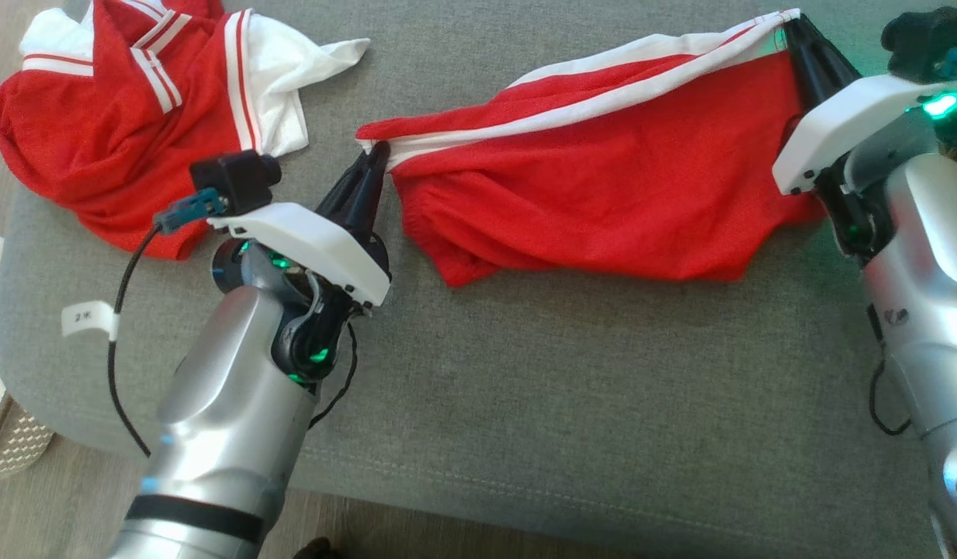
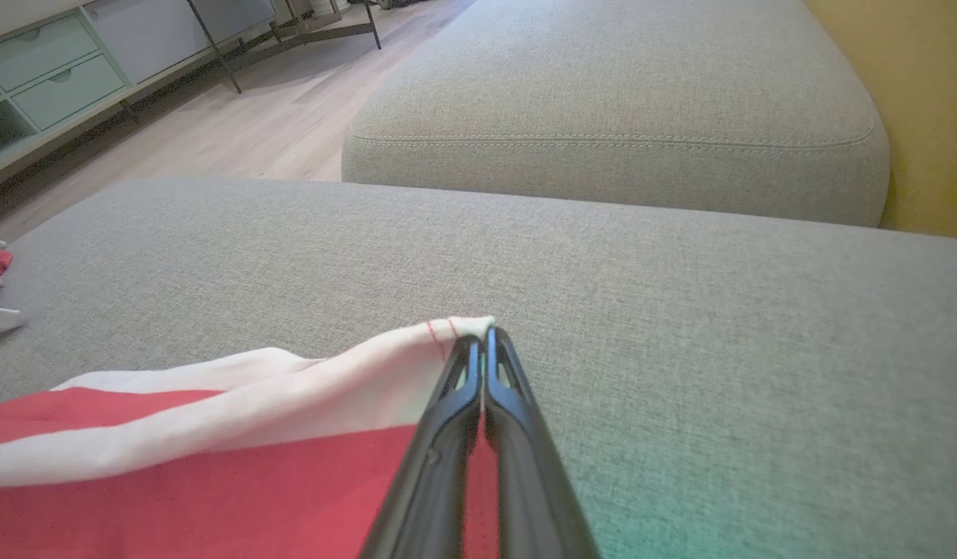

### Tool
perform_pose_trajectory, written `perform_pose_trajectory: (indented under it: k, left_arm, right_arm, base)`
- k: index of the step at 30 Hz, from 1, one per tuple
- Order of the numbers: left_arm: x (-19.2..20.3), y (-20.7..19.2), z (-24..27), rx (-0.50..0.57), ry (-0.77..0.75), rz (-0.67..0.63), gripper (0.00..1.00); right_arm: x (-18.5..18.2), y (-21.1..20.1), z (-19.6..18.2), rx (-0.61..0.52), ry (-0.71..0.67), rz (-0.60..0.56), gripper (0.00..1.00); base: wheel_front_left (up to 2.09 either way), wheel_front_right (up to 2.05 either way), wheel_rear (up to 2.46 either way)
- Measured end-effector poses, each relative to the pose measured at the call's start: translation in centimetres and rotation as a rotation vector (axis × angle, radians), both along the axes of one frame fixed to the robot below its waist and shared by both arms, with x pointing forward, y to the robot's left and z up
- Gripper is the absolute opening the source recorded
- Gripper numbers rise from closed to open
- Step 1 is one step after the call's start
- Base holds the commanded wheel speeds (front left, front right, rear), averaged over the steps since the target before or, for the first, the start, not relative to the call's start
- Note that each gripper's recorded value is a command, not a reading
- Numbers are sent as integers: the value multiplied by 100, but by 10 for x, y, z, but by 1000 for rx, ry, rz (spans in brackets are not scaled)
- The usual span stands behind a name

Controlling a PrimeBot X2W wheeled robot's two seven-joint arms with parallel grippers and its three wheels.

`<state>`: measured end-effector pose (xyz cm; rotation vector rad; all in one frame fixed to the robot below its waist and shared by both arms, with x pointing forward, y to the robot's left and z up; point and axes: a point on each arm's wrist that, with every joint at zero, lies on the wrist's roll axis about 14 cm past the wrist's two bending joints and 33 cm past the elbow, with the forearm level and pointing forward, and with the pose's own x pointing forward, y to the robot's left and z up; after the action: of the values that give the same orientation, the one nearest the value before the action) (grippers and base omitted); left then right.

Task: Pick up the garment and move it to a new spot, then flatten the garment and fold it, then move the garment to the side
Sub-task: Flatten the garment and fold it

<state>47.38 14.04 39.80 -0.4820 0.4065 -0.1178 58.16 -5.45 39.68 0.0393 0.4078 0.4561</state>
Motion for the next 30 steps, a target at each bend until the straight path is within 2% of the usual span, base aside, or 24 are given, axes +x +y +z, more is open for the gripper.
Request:
perform_pose_trajectory:
  k: [1, 2, 9, 17, 24, 30]
  left_arm:
    - [0, -1, -1, -18, 0, 4, 100]
    - [0, -2, -2, -18, 2, 3, 100]
    - [3, 2, 9, -17, -84, 46, 100]
    - [3, 12, 38, 117, -218, 82, 100]
    - [-5, 18, 85, 205, -383, 121, 100]
    - [-20, 17, 95, 279, -432, 103, 100]
  right_arm:
    - [0, 1, -2, 2, 7, 2, 42]
    - [-1, 3, -3, 3, 4, 7, 100]
    - [-3, -1, 6, 2, -65, 8, 100]
    - [-1, -26, 54, 60, -234, -80, 100]
    - [-34, -38, 76, 101, -332, -133, 100]
    - [-62, -50, 96, 119, -423, -178, 100]
  base:
    - [0, 0, 0]
    - [0, 0, 0]
    - [0, 0, 0]
    - [0, 0, 0]
    - [0, 0, 0]
    - [0, 0, 0]
